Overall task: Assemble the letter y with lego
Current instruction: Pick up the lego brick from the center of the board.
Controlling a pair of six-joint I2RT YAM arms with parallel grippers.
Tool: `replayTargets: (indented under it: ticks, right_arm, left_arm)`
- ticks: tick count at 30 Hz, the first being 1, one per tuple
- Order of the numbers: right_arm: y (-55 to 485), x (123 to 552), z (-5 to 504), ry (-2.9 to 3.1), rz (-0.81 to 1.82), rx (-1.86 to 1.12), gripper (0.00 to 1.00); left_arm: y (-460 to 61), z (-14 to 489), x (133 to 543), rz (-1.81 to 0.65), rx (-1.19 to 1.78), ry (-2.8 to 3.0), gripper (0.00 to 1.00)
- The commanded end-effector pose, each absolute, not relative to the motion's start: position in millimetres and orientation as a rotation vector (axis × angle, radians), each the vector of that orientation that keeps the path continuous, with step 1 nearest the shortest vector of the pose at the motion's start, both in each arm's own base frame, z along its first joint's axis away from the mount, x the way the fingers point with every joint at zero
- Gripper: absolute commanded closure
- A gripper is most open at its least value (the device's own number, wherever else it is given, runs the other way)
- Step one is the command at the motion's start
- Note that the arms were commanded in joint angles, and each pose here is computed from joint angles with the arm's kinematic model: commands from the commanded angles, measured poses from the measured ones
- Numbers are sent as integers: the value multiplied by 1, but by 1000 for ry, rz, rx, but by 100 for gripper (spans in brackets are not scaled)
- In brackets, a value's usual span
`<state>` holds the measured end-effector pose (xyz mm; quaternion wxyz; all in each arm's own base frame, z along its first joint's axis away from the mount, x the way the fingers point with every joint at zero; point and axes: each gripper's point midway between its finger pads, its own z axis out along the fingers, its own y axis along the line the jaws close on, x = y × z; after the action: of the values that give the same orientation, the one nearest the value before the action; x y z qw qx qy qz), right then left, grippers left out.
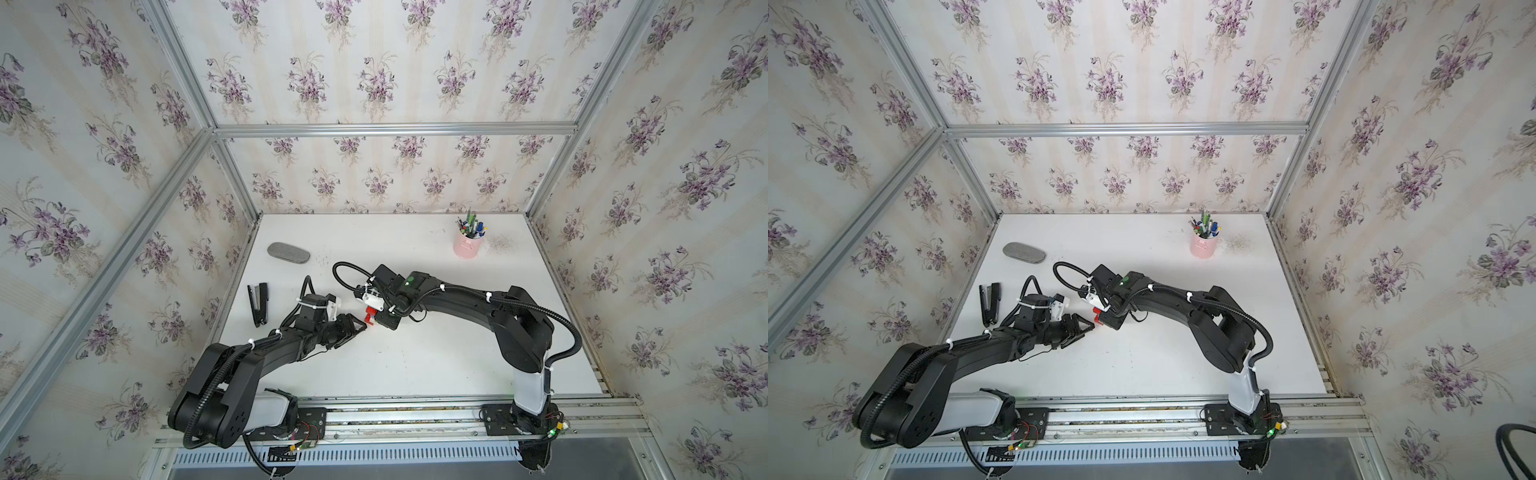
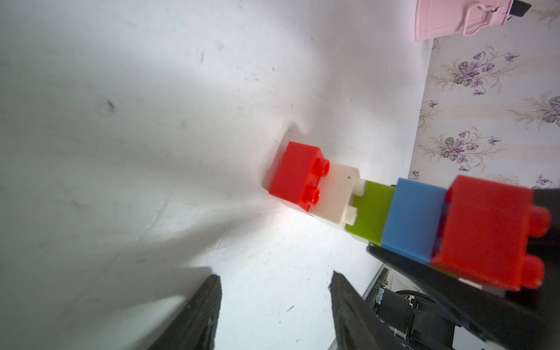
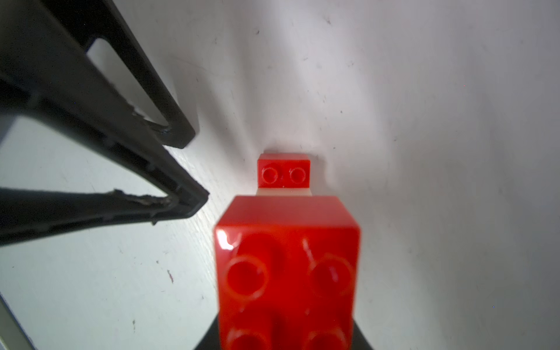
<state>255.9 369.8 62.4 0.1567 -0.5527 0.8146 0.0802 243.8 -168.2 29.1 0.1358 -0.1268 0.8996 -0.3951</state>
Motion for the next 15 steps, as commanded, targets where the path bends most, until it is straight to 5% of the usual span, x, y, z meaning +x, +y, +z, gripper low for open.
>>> replayTargets:
  ticks: [1,15]
  right_arm:
    - [362,255,54,2360,170,-1606,83]
    - [368,255,58,2349,193,-1601,83]
  left_arm:
    - [-153,5,223,-1043,-495,2728,39]
    - [-144,3,219,-1027,-557,2720,40]
